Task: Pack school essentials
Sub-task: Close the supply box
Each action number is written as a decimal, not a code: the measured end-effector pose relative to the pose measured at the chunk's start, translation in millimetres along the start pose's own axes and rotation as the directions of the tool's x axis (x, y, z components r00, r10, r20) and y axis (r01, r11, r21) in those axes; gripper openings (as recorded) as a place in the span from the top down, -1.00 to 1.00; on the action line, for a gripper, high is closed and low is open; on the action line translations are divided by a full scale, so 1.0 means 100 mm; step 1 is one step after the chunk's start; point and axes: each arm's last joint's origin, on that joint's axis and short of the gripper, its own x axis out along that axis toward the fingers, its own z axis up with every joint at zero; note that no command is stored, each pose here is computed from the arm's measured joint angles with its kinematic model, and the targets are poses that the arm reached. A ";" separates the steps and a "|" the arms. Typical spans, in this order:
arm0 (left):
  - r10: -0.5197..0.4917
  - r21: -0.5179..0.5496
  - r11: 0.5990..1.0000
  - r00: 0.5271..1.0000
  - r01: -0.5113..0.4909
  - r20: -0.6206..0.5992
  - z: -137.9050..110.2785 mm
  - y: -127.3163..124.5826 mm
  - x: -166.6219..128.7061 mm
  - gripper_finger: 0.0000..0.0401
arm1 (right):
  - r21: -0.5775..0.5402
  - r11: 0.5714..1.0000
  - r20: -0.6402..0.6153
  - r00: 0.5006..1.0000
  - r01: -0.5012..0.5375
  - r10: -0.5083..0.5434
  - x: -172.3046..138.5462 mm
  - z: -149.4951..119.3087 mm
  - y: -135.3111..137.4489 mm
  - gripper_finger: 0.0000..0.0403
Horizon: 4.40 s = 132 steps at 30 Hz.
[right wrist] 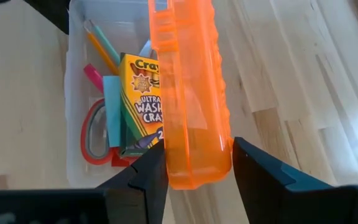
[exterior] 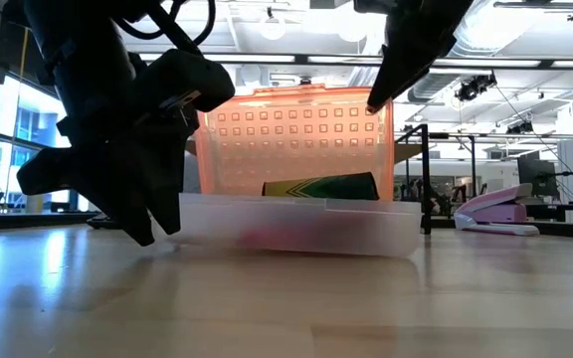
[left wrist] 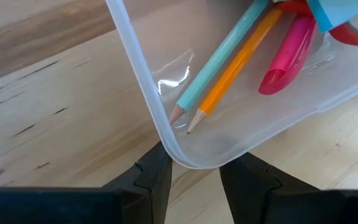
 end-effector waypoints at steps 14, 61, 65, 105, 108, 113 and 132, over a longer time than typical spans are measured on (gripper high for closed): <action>-0.057 -0.073 0.996 0.998 0.057 0.003 0.09 -0.05 0.02 0.41 | -0.163 0.986 0.014 0.999 0.042 -0.040 0.01 0.00 -0.01 0.12; -0.154 -0.109 0.981 0.987 0.158 0.043 0.33 -0.13 0.05 0.41 | -0.123 0.986 -0.121 0.988 -0.113 0.098 -0.03 -0.11 0.07 0.07; -0.161 -0.083 0.983 0.987 0.163 0.024 0.33 -0.14 0.05 0.41 | -0.093 0.990 -0.118 0.988 -0.106 0.095 -0.03 -0.11 0.07 0.07; -0.265 0.473 0.854 0.964 0.215 0.040 0.86 -0.07 -0.44 0.42 | 0.644 0.765 -0.052 0.996 -0.024 0.075 0.29 -0.04 0.20 0.64; -0.261 0.488 0.849 0.964 0.202 0.054 0.90 -0.05 -0.44 0.42 | 0.667 0.745 -0.066 0.996 0.005 0.053 0.33 -0.05 0.18 0.87; -0.177 0.485 0.864 0.984 0.138 0.035 0.92 0.04 -0.39 0.42 | 0.699 0.714 -0.088 0.995 0.033 0.040 0.42 -0.06 0.18 0.93; -0.070 0.524 0.850 0.997 0.044 0.031 0.87 0.08 -0.18 0.42 | 0.724 0.685 -0.195 0.977 0.081 0.091 0.61 -0.14 0.21 0.99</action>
